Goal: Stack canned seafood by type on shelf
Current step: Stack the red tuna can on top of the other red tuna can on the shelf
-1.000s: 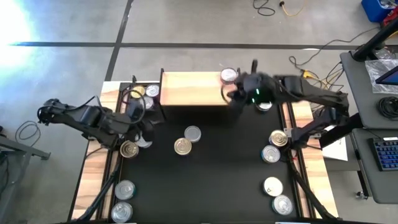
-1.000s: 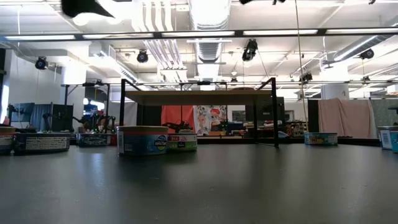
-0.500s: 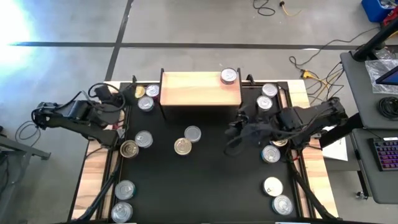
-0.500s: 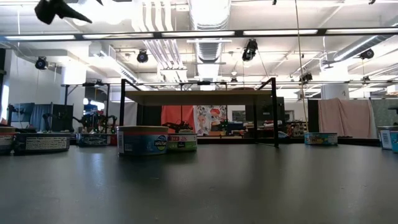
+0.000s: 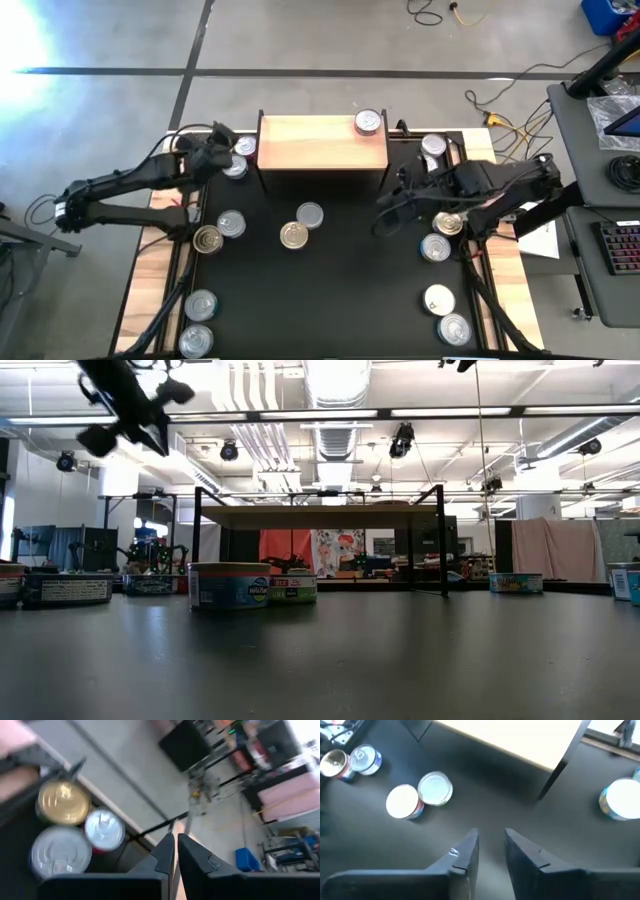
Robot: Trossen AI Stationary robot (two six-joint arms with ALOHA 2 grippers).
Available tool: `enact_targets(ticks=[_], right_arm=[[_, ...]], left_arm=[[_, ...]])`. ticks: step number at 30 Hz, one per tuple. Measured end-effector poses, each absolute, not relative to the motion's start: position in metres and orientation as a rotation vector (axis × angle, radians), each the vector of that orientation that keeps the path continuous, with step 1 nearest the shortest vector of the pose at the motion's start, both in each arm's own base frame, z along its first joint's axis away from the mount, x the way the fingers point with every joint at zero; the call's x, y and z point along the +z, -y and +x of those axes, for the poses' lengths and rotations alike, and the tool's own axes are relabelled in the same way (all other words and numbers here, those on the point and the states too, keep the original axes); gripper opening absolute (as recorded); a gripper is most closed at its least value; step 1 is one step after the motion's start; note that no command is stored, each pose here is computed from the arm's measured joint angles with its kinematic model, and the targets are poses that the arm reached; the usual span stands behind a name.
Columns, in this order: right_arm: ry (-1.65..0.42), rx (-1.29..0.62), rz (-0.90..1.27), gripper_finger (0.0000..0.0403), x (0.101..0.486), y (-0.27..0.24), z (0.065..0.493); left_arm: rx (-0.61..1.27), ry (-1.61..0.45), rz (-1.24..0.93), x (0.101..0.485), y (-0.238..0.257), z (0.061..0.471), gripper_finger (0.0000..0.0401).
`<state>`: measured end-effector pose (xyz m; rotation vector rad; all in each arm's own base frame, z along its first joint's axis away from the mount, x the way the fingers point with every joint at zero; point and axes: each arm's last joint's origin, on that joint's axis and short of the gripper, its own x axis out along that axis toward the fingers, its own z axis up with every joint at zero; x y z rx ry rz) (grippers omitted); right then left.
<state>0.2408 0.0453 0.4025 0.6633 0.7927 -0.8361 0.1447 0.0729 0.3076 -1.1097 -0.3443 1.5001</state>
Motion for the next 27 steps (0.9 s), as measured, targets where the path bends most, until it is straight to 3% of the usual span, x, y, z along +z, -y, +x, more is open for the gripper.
enact_targets(ticks=[11, 17, 27], right_arm=[[-0.729, -0.865, 0.533, 0.0153, 0.427, 0.0, 0.209], [-0.72, -0.86, 0.524, 0.0174, 0.434, 0.012, 0.195], [-0.811, -0.792, 0.547, 0.0176, 0.431, 0.024, 0.199]], left_arm=[[1.492, 0.582, -1.45, 0.274, -0.147, 0.161, 0.0006], [1.588, 0.553, -1.602, 0.241, -0.173, 0.16, 0.0004], [1.698, 0.476, -1.745, 0.206, -0.211, 0.149, 0.0003]])
